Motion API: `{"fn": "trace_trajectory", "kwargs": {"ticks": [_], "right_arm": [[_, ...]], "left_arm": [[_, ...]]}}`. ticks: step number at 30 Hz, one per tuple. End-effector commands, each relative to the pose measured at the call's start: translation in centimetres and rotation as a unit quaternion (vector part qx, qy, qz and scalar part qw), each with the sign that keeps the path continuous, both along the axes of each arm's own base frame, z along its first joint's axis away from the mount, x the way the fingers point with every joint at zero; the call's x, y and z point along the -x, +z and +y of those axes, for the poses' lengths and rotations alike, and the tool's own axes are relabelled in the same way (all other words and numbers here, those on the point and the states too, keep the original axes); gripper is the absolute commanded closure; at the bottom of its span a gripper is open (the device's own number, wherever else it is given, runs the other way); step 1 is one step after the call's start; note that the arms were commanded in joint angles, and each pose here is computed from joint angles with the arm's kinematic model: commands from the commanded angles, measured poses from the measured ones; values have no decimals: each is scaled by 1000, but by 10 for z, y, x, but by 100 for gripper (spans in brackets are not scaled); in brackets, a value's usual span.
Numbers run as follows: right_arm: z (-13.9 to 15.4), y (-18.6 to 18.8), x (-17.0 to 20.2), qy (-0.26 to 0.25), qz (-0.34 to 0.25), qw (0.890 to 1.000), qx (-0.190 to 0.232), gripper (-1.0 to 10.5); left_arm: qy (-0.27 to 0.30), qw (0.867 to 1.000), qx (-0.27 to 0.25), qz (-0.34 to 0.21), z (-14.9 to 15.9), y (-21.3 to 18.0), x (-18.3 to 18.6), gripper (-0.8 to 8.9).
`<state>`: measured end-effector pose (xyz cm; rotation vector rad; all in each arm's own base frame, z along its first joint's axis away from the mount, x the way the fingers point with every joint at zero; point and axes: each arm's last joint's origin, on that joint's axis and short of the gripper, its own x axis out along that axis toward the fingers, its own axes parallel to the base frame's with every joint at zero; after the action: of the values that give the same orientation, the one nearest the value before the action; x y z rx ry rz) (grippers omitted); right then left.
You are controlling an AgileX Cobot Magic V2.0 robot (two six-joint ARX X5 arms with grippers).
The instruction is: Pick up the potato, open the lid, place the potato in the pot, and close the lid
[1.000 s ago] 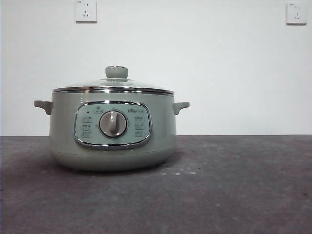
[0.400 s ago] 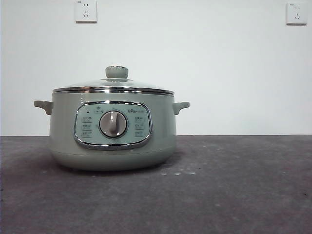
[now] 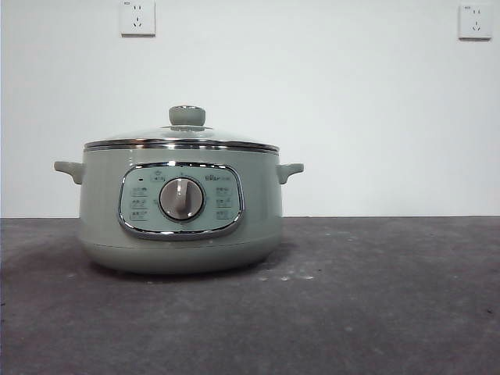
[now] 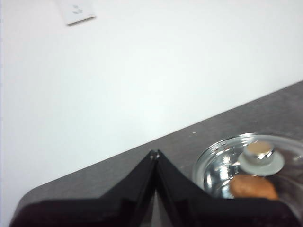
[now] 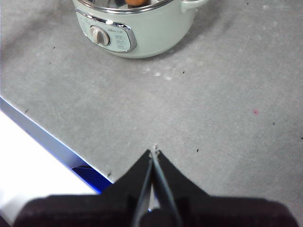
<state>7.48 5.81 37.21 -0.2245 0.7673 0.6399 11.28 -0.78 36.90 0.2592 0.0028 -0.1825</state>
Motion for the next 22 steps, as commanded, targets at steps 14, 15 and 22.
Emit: {"fn": "trace_trajectory", "kwargs": {"ticks": [14, 15, 22], "right_arm": [[1, -2, -1, -3, 4, 1000, -2, 946], [1, -2, -1, -3, 4, 1000, -2, 946], [1, -2, -1, -3, 4, 1000, -2, 946]], "left_arm": [[9, 998, 53, 29, 2, -183, 10, 817], [10, 998, 56, 31, 2, -188, 10, 817], [13, 995, 85, 56, 2, -214, 16, 817]]}}
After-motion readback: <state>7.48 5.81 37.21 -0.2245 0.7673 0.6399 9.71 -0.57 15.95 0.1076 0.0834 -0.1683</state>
